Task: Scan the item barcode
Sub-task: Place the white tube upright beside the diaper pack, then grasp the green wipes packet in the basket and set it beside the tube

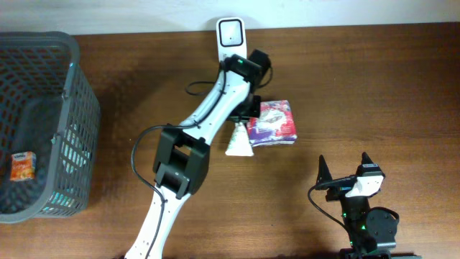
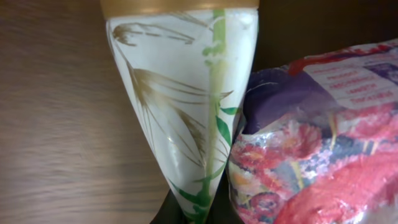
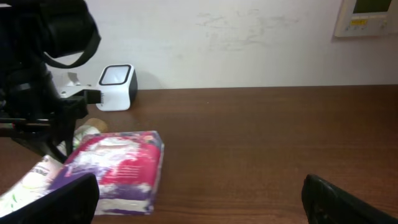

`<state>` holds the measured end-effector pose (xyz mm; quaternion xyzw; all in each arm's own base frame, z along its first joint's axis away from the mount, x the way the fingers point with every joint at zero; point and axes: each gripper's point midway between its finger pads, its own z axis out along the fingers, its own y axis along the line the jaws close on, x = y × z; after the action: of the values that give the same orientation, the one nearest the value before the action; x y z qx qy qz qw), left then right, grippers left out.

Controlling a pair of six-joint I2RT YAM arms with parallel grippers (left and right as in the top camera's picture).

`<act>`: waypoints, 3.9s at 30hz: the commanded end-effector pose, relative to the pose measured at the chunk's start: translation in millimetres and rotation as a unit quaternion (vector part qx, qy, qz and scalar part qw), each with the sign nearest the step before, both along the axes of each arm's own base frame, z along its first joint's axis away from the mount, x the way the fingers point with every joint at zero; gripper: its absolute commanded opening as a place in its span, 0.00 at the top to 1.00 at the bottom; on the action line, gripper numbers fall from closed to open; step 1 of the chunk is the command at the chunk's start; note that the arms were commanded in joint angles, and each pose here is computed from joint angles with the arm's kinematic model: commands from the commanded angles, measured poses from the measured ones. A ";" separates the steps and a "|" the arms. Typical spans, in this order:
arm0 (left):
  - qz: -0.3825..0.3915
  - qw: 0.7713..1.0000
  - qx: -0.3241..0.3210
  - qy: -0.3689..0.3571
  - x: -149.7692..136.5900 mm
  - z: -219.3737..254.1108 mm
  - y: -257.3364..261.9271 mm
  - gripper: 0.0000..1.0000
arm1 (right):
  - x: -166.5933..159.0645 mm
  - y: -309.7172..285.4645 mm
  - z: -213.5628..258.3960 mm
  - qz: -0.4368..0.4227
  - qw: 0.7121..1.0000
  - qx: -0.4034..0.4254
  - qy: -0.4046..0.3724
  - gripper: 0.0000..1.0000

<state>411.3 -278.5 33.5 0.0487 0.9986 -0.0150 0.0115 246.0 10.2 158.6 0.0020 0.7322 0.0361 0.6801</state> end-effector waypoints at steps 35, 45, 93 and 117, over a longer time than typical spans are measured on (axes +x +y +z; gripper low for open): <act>0.372 0.903 0.076 -0.199 -61.6 267.6 507.8 0.01 | -0.2 1.3 -2.4 0.002 1.000 0.002 0.002 0.01; 0.409 0.910 -0.028 -0.054 -79.0 69.3 507.1 0.13 | -0.2 1.3 -2.6 0.002 1.000 0.002 0.002 0.01; 0.053 0.963 -0.151 -0.215 -29.0 32.9 10.8 0.98 | -0.2 1.3 -2.4 0.002 1.000 0.002 0.002 0.01; 0.327 0.781 0.012 -0.532 -89.4 378.3 431.1 0.01 | -0.2 1.3 -2.4 0.002 1.000 0.001 0.002 0.01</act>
<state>351.0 59.2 428.5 -0.1750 0.8015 -0.0698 0.5675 246.0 9.6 158.5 0.0029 0.7323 0.0349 0.6801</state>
